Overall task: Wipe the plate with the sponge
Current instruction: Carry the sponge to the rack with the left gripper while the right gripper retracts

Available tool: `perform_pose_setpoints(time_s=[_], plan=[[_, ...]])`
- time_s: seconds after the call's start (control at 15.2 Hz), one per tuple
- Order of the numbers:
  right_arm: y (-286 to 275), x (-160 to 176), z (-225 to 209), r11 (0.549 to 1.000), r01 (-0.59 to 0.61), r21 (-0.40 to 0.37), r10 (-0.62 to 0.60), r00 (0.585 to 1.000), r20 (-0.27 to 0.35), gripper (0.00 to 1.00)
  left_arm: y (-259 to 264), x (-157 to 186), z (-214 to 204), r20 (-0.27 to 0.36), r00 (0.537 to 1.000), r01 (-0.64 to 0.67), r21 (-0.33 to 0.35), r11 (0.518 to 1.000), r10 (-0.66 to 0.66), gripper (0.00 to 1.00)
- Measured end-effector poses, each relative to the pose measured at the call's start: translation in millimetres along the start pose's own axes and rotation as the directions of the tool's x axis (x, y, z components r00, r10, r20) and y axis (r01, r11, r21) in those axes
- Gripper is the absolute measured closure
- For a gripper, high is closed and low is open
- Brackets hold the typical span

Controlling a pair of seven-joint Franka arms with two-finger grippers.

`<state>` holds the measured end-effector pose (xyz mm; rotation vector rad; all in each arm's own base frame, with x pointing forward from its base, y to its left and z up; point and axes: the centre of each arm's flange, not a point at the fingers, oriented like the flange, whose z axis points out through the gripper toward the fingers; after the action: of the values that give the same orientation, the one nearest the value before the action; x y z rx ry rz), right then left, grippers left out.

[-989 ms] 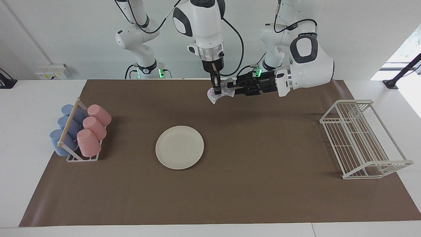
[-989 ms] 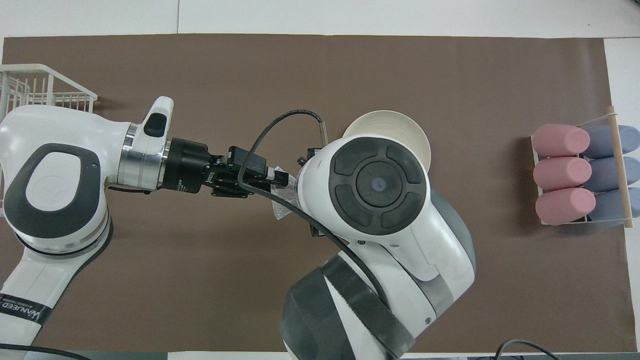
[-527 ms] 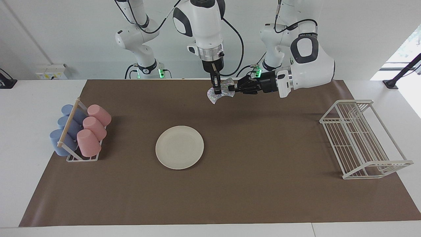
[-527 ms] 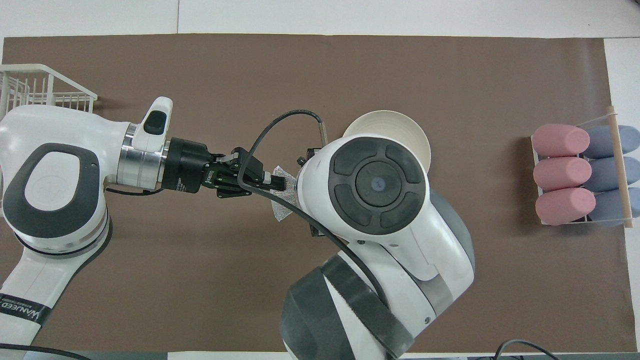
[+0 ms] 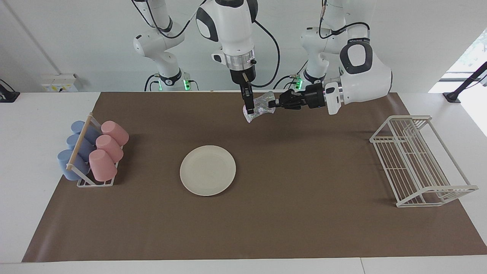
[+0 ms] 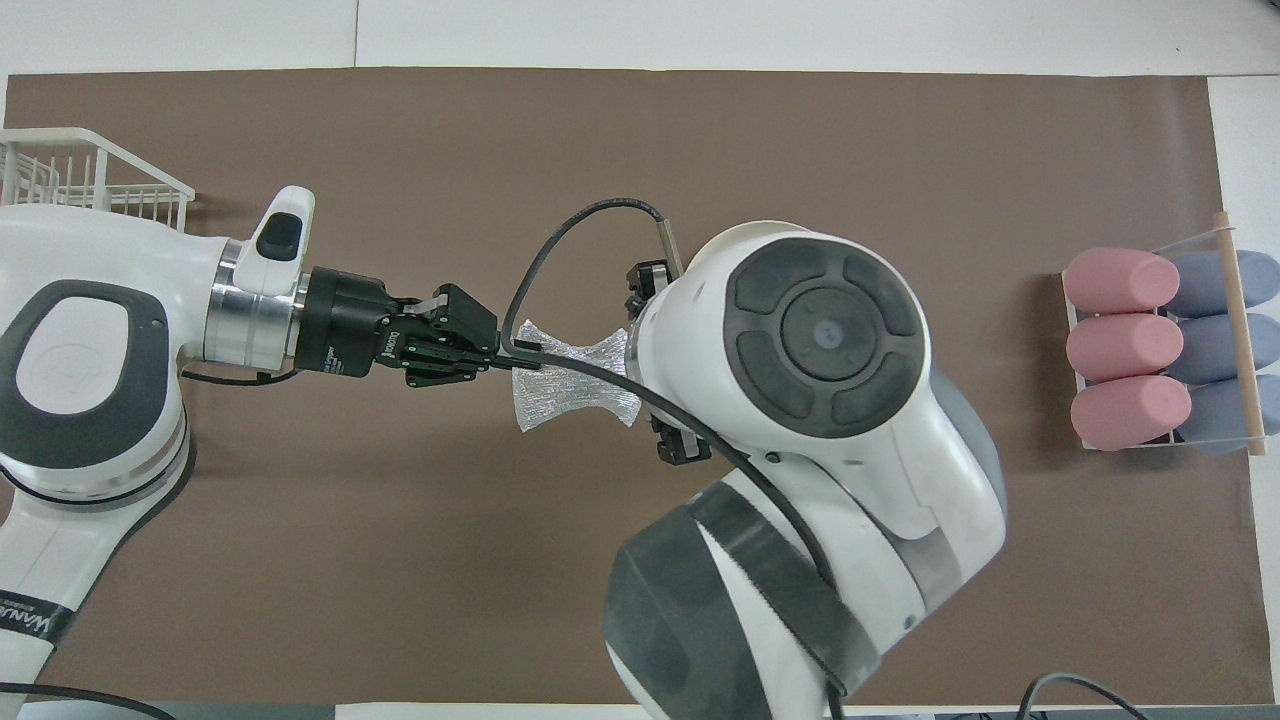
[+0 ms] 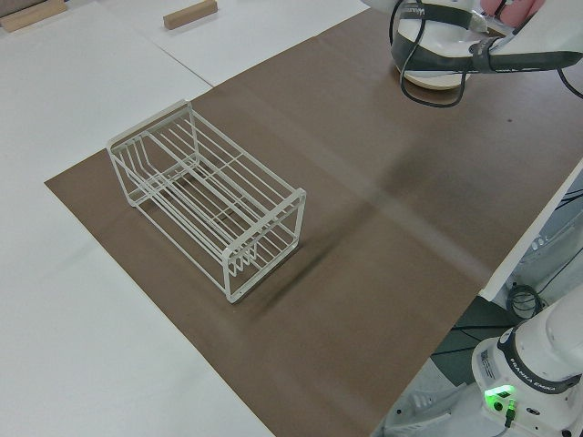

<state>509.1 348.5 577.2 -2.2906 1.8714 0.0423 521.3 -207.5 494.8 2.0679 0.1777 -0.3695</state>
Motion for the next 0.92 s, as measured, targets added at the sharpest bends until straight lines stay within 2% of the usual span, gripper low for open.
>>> perform_pose_setpoints(time_s=[0.07,0.2,0.33,0.46,0.59,0.73,0.92], plan=[[-3,15,-6,0.999,0.053,-0.005,-0.053,0.999,-0.005,0.0,-7,3,-9,-0.017,1.0,0.002,0.029,1.0,-0.001,0.96],[-8,53,-20,0.982,0.186,-0.02,-0.187,0.982,-0.016,0.0,-20,10,-30,-0.055,0.998,0.012,0.071,0.997,-0.009,0.96],[-11,104,-37,0.94,0.338,-0.047,-0.339,0.94,-0.02,0.0,-32,16,-50,-0.09,0.996,0.028,0.09,0.996,-0.02,0.96],[-9,162,-54,0.87,0.486,-0.084,-0.488,0.873,-0.008,0.0,-40,21,-74,-0.126,0.992,0.038,0.11,0.993,-0.024,0.96],[-1,214,-71,0.772,0.625,-0.114,-0.627,0.779,0.024,0.0,-46,24,-95,-0.153,0.988,0.048,0.121,0.991,-0.029,0.96],[10,251,-86,0.669,0.732,-0.127,-0.732,0.679,0.056,0.0,-52,24,-111,-0.154,0.988,0.054,0.152,0.987,-0.03,0.96],[16,286,-98,0.449,0.879,-0.16,-0.885,0.463,0.056,0.0,-60,25,-125,-0.146,0.989,0.055,0.225,0.973,-0.022,0.96]])
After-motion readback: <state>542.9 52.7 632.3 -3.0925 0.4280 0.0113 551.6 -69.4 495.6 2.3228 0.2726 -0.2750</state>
